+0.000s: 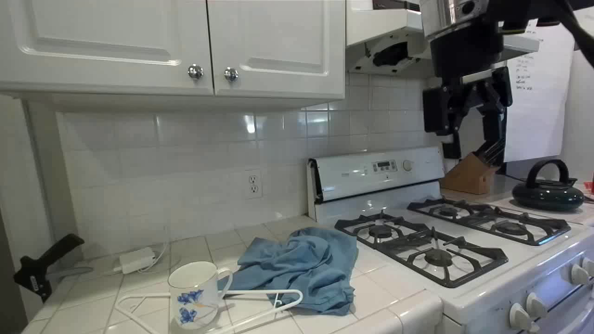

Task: Put the clothing hanger on the job of the cupboard

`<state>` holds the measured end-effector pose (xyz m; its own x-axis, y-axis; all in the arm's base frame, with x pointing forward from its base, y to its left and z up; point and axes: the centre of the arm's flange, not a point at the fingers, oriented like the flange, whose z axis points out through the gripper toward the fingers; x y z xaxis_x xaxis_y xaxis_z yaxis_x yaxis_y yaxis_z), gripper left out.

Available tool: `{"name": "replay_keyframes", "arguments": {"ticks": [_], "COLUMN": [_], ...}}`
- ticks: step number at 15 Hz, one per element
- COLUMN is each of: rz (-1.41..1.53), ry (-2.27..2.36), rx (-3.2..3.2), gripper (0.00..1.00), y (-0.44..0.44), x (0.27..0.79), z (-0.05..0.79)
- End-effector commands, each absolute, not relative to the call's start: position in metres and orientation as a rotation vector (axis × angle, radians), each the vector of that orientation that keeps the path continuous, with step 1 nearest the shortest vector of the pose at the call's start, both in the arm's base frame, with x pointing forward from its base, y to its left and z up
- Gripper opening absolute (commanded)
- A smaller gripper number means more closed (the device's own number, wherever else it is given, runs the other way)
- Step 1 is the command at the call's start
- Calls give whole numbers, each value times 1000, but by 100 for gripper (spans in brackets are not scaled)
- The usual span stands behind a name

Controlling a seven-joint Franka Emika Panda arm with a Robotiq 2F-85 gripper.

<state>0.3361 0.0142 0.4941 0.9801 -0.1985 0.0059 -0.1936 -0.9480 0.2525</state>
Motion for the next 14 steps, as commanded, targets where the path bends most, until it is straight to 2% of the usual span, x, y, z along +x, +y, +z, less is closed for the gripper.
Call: {"name": "replay_keyframes", "arguments": {"ticks": [1,8,14], "rz": [-28,-28,109], "ry": [-289,-289,144], "rx": [2872,2872,2946], "gripper": [100,100,100], "y": [14,14,50], "x": [336,336,376], "z": [494,494,479]}}
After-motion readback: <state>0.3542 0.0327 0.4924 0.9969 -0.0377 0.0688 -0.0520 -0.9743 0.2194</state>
